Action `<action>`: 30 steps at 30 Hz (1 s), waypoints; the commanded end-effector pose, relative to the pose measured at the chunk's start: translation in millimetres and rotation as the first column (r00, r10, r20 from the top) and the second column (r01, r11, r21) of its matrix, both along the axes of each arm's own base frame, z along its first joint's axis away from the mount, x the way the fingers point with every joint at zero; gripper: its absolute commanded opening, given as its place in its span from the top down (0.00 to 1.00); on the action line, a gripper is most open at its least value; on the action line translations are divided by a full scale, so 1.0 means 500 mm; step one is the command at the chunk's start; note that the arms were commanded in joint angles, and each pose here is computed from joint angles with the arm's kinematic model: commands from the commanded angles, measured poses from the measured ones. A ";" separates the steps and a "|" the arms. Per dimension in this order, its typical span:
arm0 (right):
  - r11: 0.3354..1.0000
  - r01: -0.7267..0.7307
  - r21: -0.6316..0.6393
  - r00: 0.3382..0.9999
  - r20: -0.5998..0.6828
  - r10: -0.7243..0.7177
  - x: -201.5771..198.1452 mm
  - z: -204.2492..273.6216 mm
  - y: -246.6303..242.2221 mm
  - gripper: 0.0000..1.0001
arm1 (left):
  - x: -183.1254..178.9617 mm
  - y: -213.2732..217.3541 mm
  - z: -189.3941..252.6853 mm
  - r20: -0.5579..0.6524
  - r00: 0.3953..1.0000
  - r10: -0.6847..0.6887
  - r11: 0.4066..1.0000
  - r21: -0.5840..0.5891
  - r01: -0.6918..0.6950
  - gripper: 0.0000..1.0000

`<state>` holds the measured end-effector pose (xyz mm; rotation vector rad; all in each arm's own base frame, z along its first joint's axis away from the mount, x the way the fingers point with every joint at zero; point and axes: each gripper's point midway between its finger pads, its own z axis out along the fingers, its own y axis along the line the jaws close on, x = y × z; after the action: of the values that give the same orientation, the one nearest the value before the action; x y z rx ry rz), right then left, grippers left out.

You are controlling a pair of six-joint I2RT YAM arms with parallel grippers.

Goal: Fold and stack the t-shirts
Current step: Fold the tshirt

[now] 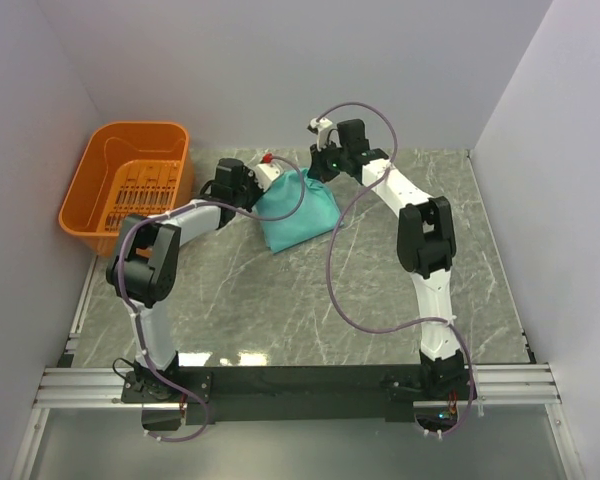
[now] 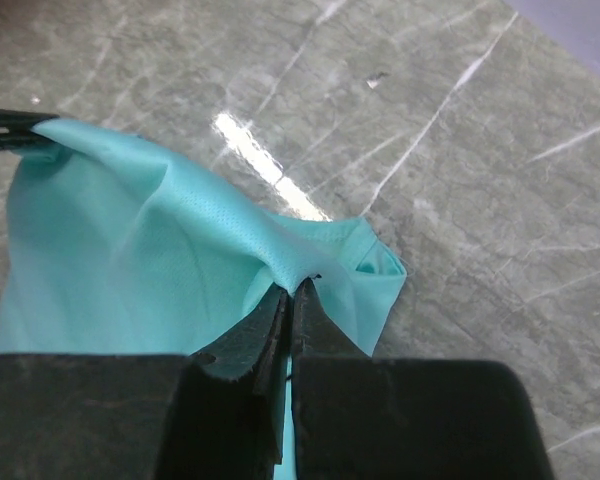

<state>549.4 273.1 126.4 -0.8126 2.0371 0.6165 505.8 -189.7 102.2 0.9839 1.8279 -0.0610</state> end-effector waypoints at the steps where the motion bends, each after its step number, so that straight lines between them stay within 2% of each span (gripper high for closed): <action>1: 0.999 0.028 0.023 0.997 0.070 -0.030 0.034 0.044 0.010 0.99 | 0.036 -0.005 0.052 0.058 0.998 0.032 0.999 -0.040 -0.029 0.98; 2: 0.999 0.033 0.020 0.997 0.071 -0.034 0.036 0.042 0.008 0.97 | 0.039 0.001 0.048 0.054 0.997 0.047 0.998 -0.036 -0.045 0.97; 4: 0.999 0.052 0.014 0.996 0.072 -0.053 0.043 0.039 0.008 0.90 | 0.043 0.004 0.052 0.060 0.996 0.069 0.997 -0.041 -0.067 0.88; 5: 0.998 0.068 0.009 0.995 0.074 -0.069 0.046 0.039 0.005 0.86 | 0.044 0.006 0.055 0.062 0.995 0.079 0.996 -0.045 -0.076 0.88; 7: 0.994 0.108 0.009 0.991 0.082 -0.108 0.057 0.045 0.002 0.74 | 0.049 0.008 0.067 0.065 0.993 0.100 0.994 -0.060 -0.096 0.74; 9: 0.985 0.173 0.013 0.980 0.100 -0.173 0.073 0.061 -0.009 0.51 | 0.060 0.016 0.092 0.078 0.987 0.143 0.988 -0.073 -0.138 0.57; 10: 0.983 0.182 0.014 0.977 0.109 -0.182 0.076 0.071 -0.012 0.47 | 0.063 0.021 0.105 0.080 0.982 0.170 0.983 -0.086 -0.163 0.52; 11: 0.982 0.187 0.017 0.975 0.118 -0.188 0.077 0.080 -0.013 0.43 | 0.072 0.021 0.129 0.095 0.978 0.187 0.979 -0.100 -0.178 0.42; 12: 0.978 0.210 0.014 0.969 0.133 -0.210 0.083 0.089 -0.022 0.35 | 0.075 0.028 0.139 0.098 0.972 0.212 0.974 -0.102 -0.202 0.33; 13: 0.976 0.216 0.018 0.965 0.149 -0.216 0.081 0.109 -0.024 0.33 | 0.074 0.029 0.149 0.094 0.970 0.222 0.971 -0.109 -0.212 0.29; 17: 0.985 0.168 0.037 0.972 0.158 -0.171 0.056 0.152 -0.031 0.34 | 0.058 0.022 0.223 0.093 0.970 0.226 0.963 -0.169 -0.208 0.29; 18: 0.993 0.120 0.002 0.984 0.131 -0.119 0.033 0.138 -0.035 0.34 | 0.049 0.016 0.228 0.071 0.974 0.216 0.962 -0.185 -0.200 0.29; 19: 0.999 -0.009 0.033 0.995 0.099 0.006 -0.003 0.145 -0.018 0.35 | 0.020 -0.001 0.219 -0.017 0.983 0.184 0.957 -0.223 -0.184 0.30; 20: 0.994 -0.098 0.047 0.993 0.070 0.095 -0.033 0.140 -0.010 0.39 | 0.009 -0.014 0.226 -0.055 0.985 0.164 0.951 -0.256 -0.172 0.31; 21: 0.984 -0.173 0.051 0.985 0.013 0.172 -0.067 0.117 -0.012 0.52 | -0.005 -0.027 0.220 -0.107 0.984 0.143 0.943 -0.288 -0.168 0.31; 22: 0.967 -0.228 0.110 0.972 -0.026 0.232 -0.091 0.114 0.000 0.59 | -0.025 -0.056 0.209 -0.188 0.978 0.092 0.921 -0.358 -0.155 0.32; 24: 0.963 -0.225 0.145 0.964 -0.107 0.242 -0.109 0.093 0.004 0.78 | -0.040 -0.077 0.186 -0.270 0.961 0.059 0.898 -0.406 -0.170 0.36; 25: 0.963 -0.216 0.159 0.958 -0.158 0.241 -0.109 0.062 0.011 0.80 | -0.046 -0.093 0.161 -0.360 0.931 0.059 0.860 -0.456 -0.231 0.36; 27: 0.972 -0.146 0.183 0.952 -0.241 0.188 -0.091 0.035 0.018 0.83 | -0.042 -0.111 0.150 -0.410 0.911 0.050 0.817 -0.508 -0.274 0.40; 30: 0.980 -0.043 0.193 0.948 -0.302 0.101 -0.053 0.016 0.031 0.83 | -0.022 -0.122 0.119 -0.458 0.886 0.072 0.766 -0.544 -0.343 0.40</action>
<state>517.7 278.5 133.0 -0.8346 2.1356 0.9258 494.1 -232.2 166.8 0.4542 2.0438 -0.5581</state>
